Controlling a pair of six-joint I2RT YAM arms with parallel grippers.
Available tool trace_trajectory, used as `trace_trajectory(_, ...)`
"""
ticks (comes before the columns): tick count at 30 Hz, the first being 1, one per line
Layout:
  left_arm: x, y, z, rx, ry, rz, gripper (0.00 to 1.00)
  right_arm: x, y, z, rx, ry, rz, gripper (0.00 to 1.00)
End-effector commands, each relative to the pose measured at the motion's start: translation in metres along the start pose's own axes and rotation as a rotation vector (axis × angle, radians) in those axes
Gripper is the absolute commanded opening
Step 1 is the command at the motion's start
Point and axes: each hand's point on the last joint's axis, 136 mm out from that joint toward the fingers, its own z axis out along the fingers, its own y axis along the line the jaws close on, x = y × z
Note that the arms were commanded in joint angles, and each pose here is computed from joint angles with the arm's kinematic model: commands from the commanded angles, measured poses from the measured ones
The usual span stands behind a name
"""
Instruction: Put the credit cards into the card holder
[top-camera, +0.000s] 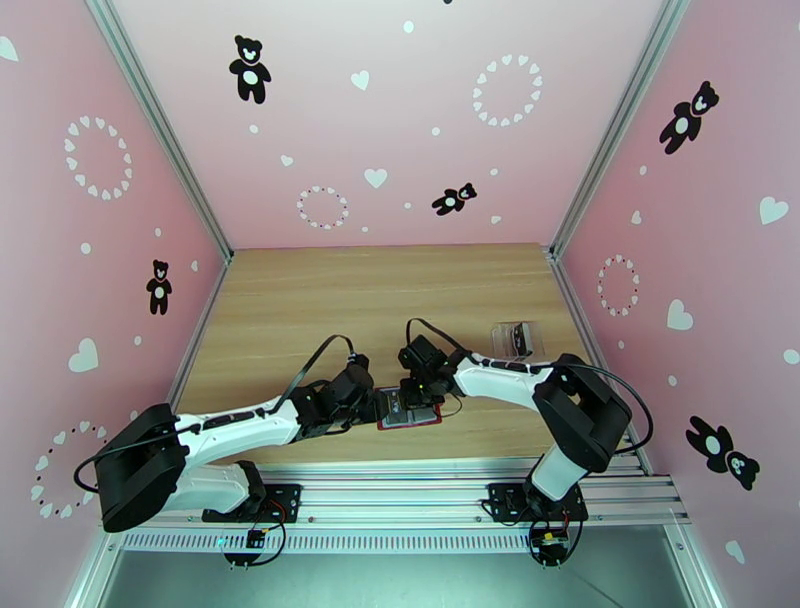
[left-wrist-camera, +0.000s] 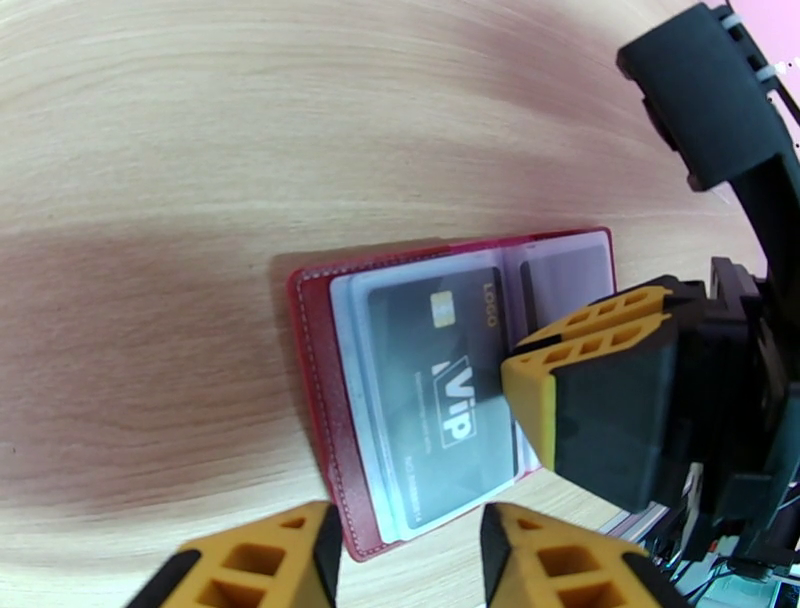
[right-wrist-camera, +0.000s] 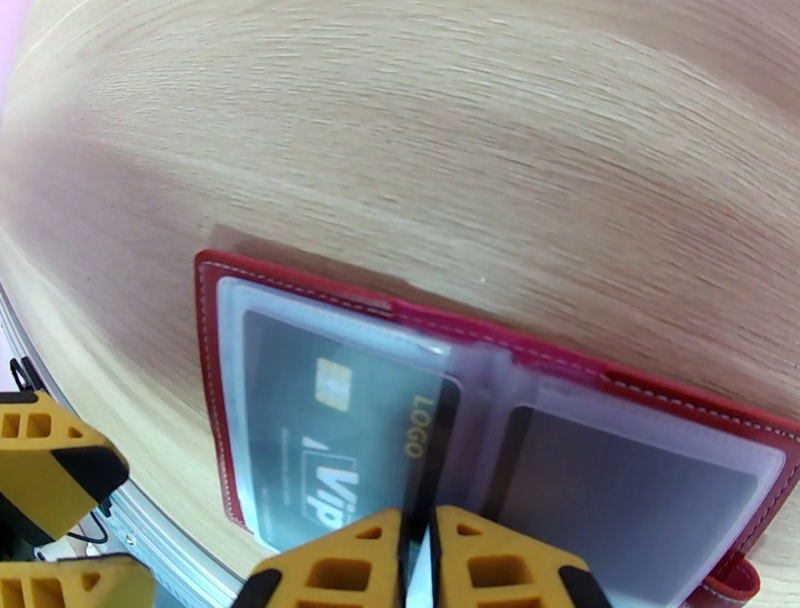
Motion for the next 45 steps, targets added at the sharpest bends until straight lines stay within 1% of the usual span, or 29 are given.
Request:
trace_trajectory(1, 0.001, 0.002, 0.003, -0.006, -0.003, -0.004, 0.43, 0.000, -0.005, 0.003, 0.048, 0.011, -0.010, 0.13)
trace_trajectory(10, 0.001, 0.001, 0.003, 0.004, -0.002, -0.006, 0.43, 0.007, -0.017, 0.013, 0.099, 0.039, -0.007, 0.09)
trace_trajectory(16, 0.002, -0.010, 0.007, 0.047, 0.013, -0.006, 0.43, 0.009, -0.022, 0.016, 0.114, 0.045, -0.006, 0.08)
trace_trajectory(19, 0.001, -0.012, 0.011, 0.047, 0.018, -0.006, 0.44, 0.011, -0.023, 0.018, 0.113, 0.049, -0.004, 0.07)
trace_trajectory(30, 0.005, -0.022, 0.026, 0.086, 0.051, -0.008, 0.44, 0.013, -0.025, 0.018, 0.114, 0.051, -0.005, 0.06)
trace_trajectory(45, 0.008, -0.019, 0.031, 0.074, 0.064, -0.007, 0.44, 0.013, -0.024, 0.017, 0.113, 0.051, -0.007, 0.06)
